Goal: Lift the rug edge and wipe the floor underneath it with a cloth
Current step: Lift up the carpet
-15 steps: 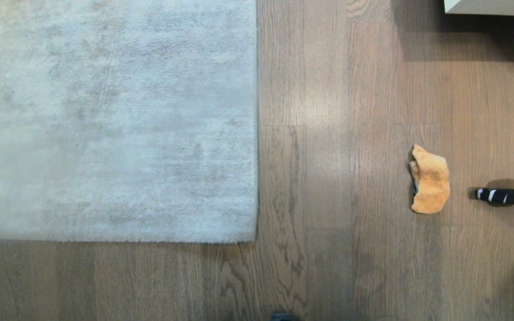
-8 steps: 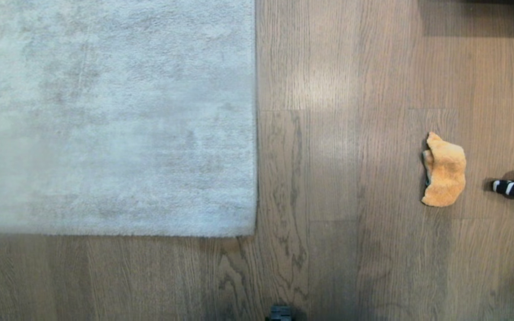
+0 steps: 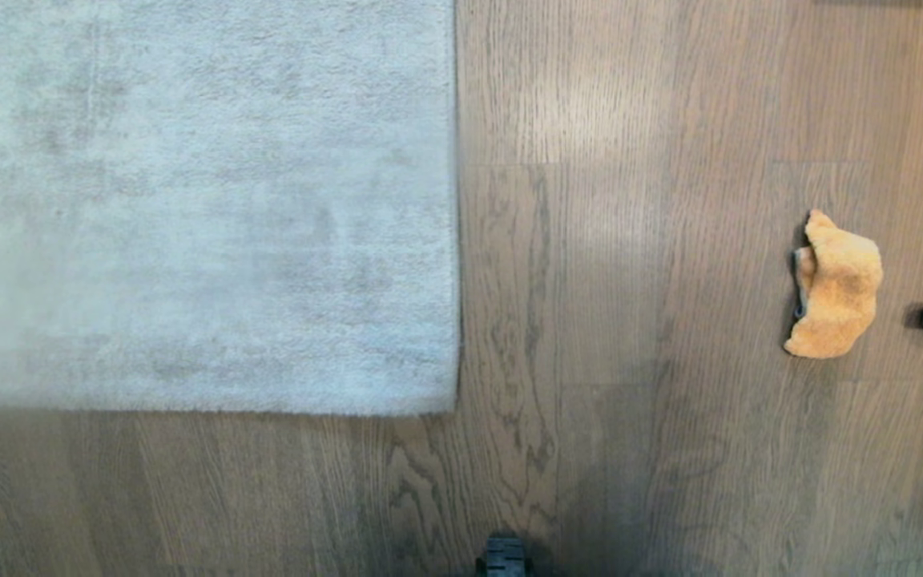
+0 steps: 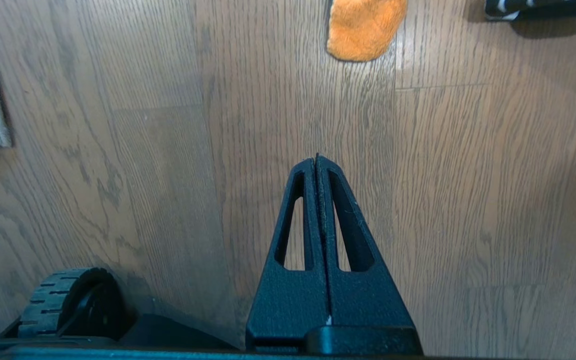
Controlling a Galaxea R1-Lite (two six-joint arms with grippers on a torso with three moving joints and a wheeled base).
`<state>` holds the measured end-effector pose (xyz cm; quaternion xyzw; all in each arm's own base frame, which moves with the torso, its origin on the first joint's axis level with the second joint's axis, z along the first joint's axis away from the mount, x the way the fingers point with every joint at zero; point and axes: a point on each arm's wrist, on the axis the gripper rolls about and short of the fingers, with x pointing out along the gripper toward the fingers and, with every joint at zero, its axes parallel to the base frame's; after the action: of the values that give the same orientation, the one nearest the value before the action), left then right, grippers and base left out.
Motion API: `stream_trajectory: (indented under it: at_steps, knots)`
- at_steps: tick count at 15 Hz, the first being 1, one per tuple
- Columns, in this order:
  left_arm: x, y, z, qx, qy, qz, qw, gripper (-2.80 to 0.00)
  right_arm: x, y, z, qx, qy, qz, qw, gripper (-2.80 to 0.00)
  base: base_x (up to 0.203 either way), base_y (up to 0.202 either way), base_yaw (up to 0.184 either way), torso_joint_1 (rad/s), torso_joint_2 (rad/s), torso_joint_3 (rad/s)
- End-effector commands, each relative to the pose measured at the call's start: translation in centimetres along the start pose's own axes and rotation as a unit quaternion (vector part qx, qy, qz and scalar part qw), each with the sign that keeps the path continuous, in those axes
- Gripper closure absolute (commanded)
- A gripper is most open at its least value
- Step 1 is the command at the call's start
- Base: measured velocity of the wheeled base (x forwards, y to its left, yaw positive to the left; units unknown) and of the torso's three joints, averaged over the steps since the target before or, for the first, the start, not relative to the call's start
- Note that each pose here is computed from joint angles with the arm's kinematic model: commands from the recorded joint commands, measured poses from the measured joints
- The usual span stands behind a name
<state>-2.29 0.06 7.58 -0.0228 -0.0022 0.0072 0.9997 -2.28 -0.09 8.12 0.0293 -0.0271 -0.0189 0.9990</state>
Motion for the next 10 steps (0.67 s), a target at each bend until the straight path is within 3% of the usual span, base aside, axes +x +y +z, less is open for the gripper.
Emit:
stream_trajectory:
  at_steps: [1, 4, 10]
  knots:
    - [0.01, 0.0, 0.0, 0.0, 0.0, 0.0, 1.0, 0.0, 0.0, 0.0, 0.0, 0.0, 0.0, 0.0, 1.0, 0.0, 0.0, 0.0, 0.0, 0.002, 0.0, -0.195]
    - [0.01, 0.0, 0.0, 0.0, 0.0, 0.0, 1.0, 0.0, 0.0, 0.0, 0.0, 0.0, 0.0, 0.0, 1.0, 0.0, 0.0, 0.0, 0.0, 0.005, 0.0, -0.167]
    - [0.01, 0.0, 0.0, 0.0, 0.0, 0.0, 1.0, 0.0, 0.0, 0.0, 0.0, 0.0, 0.0, 0.0, 1.0, 0.0, 0.0, 0.0, 0.0, 0.0, 0.0, -0.017]
